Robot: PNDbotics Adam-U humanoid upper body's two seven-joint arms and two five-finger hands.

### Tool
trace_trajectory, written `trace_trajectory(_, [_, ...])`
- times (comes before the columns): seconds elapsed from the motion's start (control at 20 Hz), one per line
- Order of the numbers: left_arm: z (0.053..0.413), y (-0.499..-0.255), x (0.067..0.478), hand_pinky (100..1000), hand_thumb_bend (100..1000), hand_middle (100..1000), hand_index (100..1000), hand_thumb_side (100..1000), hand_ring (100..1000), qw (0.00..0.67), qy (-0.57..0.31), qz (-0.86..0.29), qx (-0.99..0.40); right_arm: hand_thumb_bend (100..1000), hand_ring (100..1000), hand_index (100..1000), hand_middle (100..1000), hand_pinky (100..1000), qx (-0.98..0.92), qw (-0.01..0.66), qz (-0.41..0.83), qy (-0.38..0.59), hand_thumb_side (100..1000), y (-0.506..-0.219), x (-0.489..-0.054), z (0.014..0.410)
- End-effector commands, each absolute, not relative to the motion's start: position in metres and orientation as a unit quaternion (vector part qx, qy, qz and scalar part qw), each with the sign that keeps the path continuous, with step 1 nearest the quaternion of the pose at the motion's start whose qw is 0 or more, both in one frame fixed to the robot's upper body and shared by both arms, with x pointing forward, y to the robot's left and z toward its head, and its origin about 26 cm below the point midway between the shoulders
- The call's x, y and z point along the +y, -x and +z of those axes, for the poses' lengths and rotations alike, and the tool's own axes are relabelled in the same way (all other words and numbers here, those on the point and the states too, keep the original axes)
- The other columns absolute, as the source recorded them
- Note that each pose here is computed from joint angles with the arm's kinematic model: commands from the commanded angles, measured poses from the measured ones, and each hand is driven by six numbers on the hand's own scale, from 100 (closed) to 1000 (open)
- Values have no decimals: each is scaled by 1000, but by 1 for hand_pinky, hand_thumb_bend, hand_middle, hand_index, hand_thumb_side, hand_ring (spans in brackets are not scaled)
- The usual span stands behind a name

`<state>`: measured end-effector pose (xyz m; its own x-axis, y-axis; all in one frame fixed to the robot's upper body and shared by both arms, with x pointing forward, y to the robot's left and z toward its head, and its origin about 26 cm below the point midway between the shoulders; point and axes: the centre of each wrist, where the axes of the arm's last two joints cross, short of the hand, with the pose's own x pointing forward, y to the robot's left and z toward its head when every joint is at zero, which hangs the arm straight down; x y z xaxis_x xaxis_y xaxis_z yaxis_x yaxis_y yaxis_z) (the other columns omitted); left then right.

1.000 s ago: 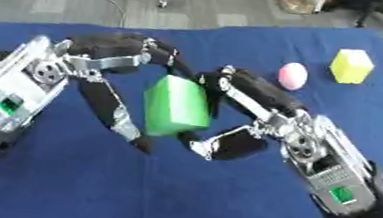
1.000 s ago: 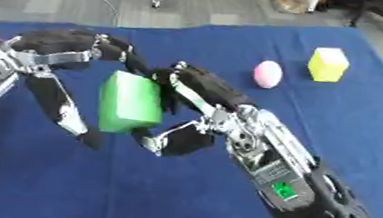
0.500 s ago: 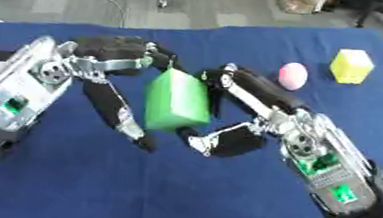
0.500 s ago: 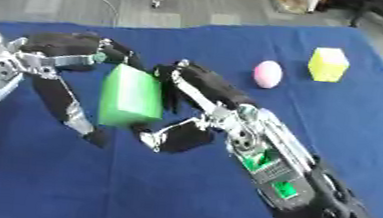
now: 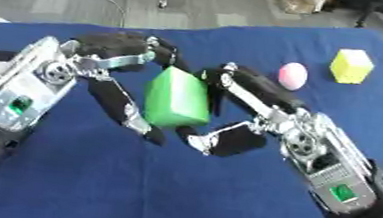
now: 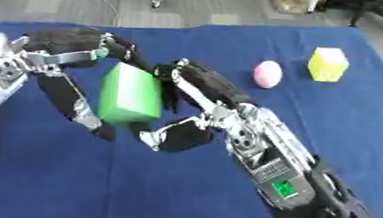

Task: Pick up the objects with one hand, pass them to the other hand, and then place them into the box on the other side of the table.

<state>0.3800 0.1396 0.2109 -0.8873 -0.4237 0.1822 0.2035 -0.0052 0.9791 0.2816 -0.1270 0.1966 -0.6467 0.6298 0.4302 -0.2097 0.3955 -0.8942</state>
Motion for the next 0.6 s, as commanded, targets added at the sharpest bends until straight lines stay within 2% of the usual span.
trace_trajectory(0.05, [221, -380, 140, 761, 799, 715, 828, 666, 663, 215, -97, -690, -684, 260, 414, 565, 366, 599, -738, 384, 535, 149, 294, -281, -128, 202])
trace_trajectory(0.4, [221, -379, 139, 726, 772, 657, 765, 640, 613, 220, -97, -678, -695, 261, 417, 571, 370, 601, -736, 382, 539, 148, 299, -281, -128, 202])
trace_trajectory(0.6, [221, -379, 138, 690, 736, 587, 689, 608, 554, 219, -95, -676, -697, 277, 418, 575, 371, 601, -737, 381, 539, 147, 319, -281, -128, 202])
